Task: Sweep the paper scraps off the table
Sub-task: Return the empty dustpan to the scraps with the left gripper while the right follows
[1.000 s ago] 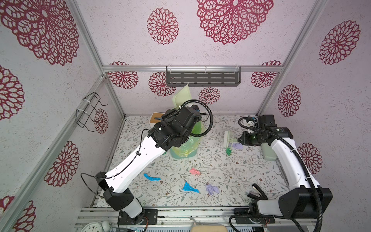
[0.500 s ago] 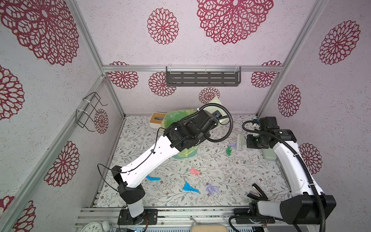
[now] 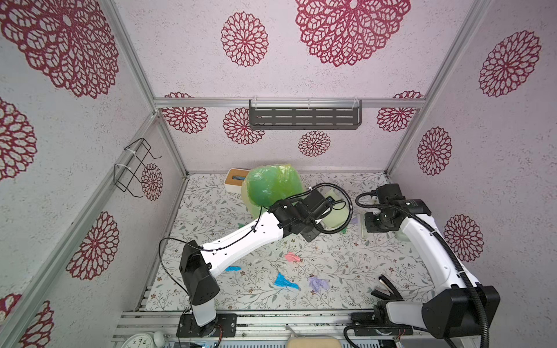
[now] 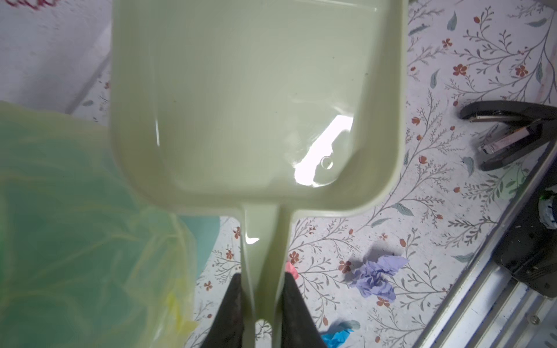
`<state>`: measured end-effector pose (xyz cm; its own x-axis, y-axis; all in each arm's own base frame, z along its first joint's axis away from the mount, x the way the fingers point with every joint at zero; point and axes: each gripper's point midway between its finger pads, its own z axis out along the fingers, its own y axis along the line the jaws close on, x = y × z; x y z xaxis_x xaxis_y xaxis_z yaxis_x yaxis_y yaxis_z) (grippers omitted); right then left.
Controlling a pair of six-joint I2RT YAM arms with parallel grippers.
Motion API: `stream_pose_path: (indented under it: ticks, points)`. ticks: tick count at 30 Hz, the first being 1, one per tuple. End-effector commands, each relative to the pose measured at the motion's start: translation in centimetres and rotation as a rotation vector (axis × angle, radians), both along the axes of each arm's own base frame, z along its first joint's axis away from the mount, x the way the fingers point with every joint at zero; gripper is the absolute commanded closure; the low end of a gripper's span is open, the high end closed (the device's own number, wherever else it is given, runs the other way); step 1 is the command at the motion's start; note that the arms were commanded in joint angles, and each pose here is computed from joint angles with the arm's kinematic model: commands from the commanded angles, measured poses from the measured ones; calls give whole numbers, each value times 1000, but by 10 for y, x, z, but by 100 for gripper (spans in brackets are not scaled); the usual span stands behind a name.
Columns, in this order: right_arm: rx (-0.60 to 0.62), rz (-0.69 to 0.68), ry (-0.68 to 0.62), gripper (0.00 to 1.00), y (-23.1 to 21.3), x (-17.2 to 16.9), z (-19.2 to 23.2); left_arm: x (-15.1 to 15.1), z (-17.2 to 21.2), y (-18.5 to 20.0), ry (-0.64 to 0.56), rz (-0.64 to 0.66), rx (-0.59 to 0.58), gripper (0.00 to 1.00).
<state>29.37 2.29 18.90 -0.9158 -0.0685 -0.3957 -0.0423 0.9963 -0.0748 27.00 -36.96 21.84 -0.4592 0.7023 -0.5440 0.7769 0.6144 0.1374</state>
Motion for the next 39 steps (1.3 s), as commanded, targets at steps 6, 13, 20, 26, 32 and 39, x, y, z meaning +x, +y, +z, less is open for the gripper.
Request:
stream_pose_path:
  ticks: [6, 13, 20, 26, 32, 39]
  points:
    - [-105, 67, -7, 100, 9, 15, -4, -15, -55, -12, 144, -11, -2, 87]
    - [-122, 98, -21, 100, 17, 35, -3, -20, -93, -2, 199, -10, 68, 88]
    - [-137, 130, -15, 100, 26, 53, -8, -25, -116, 2, 248, -8, 94, 88]
    - [-135, 167, 2, 100, 37, 60, -14, -26, -128, 5, 271, 1, 106, 88]
    - [-110, 211, 7, 100, 54, 61, -13, -23, -137, 12, 291, 19, 123, 88]
    - [-75, 256, 7, 100, 71, 58, -5, -20, -146, 15, 309, 22, 138, 88]
